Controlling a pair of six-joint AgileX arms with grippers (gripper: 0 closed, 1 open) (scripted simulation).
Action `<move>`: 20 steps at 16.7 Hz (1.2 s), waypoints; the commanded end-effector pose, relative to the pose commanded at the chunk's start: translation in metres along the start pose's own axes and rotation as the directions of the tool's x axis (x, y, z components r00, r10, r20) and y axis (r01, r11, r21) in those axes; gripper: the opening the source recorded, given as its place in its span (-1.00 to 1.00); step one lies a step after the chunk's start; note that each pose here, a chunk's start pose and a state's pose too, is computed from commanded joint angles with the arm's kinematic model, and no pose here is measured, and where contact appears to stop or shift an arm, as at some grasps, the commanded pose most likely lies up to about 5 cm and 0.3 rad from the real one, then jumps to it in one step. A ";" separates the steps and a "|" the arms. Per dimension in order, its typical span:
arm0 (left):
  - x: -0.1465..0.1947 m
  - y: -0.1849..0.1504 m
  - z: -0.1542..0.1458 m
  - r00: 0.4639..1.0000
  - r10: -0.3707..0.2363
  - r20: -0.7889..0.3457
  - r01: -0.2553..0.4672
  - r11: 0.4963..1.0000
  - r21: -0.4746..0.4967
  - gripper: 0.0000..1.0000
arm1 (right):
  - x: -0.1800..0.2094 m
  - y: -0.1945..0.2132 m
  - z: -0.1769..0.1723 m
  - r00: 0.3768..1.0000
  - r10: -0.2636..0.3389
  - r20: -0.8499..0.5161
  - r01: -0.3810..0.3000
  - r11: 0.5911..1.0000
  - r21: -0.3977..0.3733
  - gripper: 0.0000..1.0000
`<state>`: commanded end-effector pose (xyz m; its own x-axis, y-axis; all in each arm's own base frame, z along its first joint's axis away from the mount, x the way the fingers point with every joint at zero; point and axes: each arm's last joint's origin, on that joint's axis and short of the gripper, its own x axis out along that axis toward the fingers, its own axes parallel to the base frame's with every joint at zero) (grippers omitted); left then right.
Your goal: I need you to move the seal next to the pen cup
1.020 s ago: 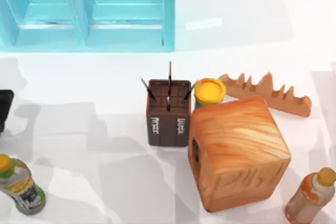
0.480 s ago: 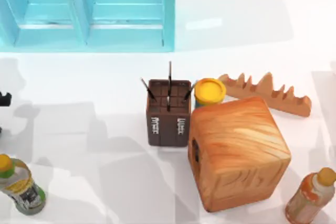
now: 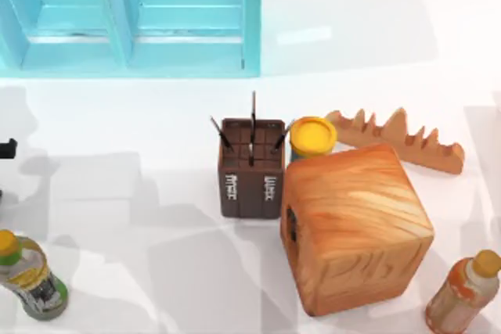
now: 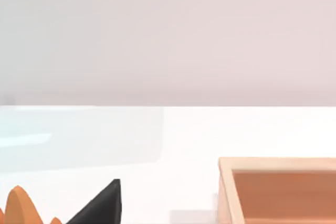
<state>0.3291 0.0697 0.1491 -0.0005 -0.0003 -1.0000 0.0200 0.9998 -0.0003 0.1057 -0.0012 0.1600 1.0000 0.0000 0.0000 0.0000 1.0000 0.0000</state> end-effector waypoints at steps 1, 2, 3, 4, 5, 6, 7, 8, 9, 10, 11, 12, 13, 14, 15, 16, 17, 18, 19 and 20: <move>0.000 0.000 0.000 1.000 0.000 0.000 0.000 1.000 0.000 -1.00 | 0.000 0.000 0.000 1.000 0.000 0.000 0.000 1.000 0.000 1.00; 0.000 0.000 0.000 1.000 0.000 0.000 0.000 1.000 0.000 -1.00 | 0.000 0.000 0.000 1.000 0.000 0.000 0.000 1.000 0.000 1.00; 0.000 0.000 0.000 1.000 0.000 0.000 0.000 1.000 0.000 -1.00 | 0.000 0.000 0.000 1.000 0.000 0.000 0.000 1.000 0.000 1.00; 0.000 0.000 0.000 1.000 0.000 0.000 0.000 1.000 0.000 -1.00 | 0.000 0.000 0.000 1.000 0.000 0.000 0.000 1.000 0.000 1.00; 0.000 0.000 0.000 1.000 0.000 0.000 0.000 1.000 0.000 -1.00 | 0.000 0.000 0.000 1.000 0.000 0.000 0.000 1.000 0.000 1.00; 0.000 -0.001 0.000 1.000 0.000 0.001 0.000 1.000 0.003 -1.00 | 0.000 0.000 0.000 1.000 0.000 0.000 0.000 1.000 0.000 1.00; -0.001 -0.001 0.001 1.000 0.000 0.001 0.000 1.000 0.003 -1.00 | 0.000 0.000 0.000 1.000 0.000 0.000 0.000 1.000 0.000 1.00; -0.004 -0.005 0.003 1.000 0.000 0.001 0.000 1.000 0.002 -1.00 | 0.000 0.000 0.000 1.000 0.000 0.000 0.000 1.000 0.000 1.00; -0.010 -0.011 0.006 1.000 0.000 0.003 0.000 1.000 0.002 -1.00 | 0.000 0.000 0.000 1.000 0.000 0.000 0.000 1.000 0.000 1.00; -0.019 -0.020 0.011 1.000 0.001 0.005 -0.001 1.000 0.002 -1.00 | 0.000 0.000 0.000 1.000 0.000 0.000 0.000 1.000 0.000 1.00; -0.030 -0.032 0.015 1.000 0.000 0.004 0.000 1.000 0.003 -1.00 | 0.000 0.000 0.000 1.000 0.000 0.000 0.000 1.000 0.000 1.00; -0.043 -0.045 0.018 1.000 0.000 -0.001 0.000 1.000 0.003 -1.00 | 0.000 0.000 0.000 1.000 0.000 0.000 0.000 1.000 0.000 1.00; -0.056 -0.059 0.019 1.000 -0.001 -0.009 0.001 1.000 0.003 -1.00 | 0.000 0.000 0.000 1.000 0.000 0.000 0.000 1.000 0.000 1.00; -0.071 -0.075 0.019 1.000 0.000 -0.017 0.000 1.000 0.003 -1.00 | 0.000 0.000 0.000 1.000 0.000 0.000 0.000 1.000 0.000 1.00; -0.086 -0.090 0.017 1.000 0.001 -0.023 -0.001 1.000 0.003 -1.00 | 0.000 0.000 0.000 1.000 0.000 0.000 0.000 1.000 0.000 1.00; -0.100 -0.104 0.014 1.000 0.002 -0.026 -0.002 1.000 0.003 -1.00 | 0.000 0.000 0.000 1.000 0.000 0.000 0.000 1.000 0.000 1.00; -0.113 -0.117 0.010 1.000 0.003 -0.022 -0.002 1.000 0.003 -1.00 | 0.000 0.000 0.000 1.000 0.000 0.000 0.000 1.000 0.000 1.00; -0.125 -0.128 0.006 1.000 0.002 -0.014 -0.002 1.000 0.003 -1.00 | 0.000 0.000 0.000 1.000 0.000 0.000 0.000 1.000 0.000 1.00; -0.134 -0.135 0.003 1.000 0.001 -0.006 -0.001 1.000 0.003 -1.00 | 0.000 0.000 0.000 1.000 0.000 0.000 0.000 1.000 0.000 1.00; -0.139 -0.140 0.001 1.000 0.000 0.000 0.000 1.000 0.003 -1.00 | 0.000 0.000 0.000 1.000 0.000 0.000 0.000 1.000 0.000 1.00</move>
<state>0.3270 -0.0699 0.2881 -0.0010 0.0000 -1.0000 0.0229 0.9997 0.0000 0.1057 -0.0012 0.1600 1.0000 0.0000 0.0000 0.0000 1.0000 0.0000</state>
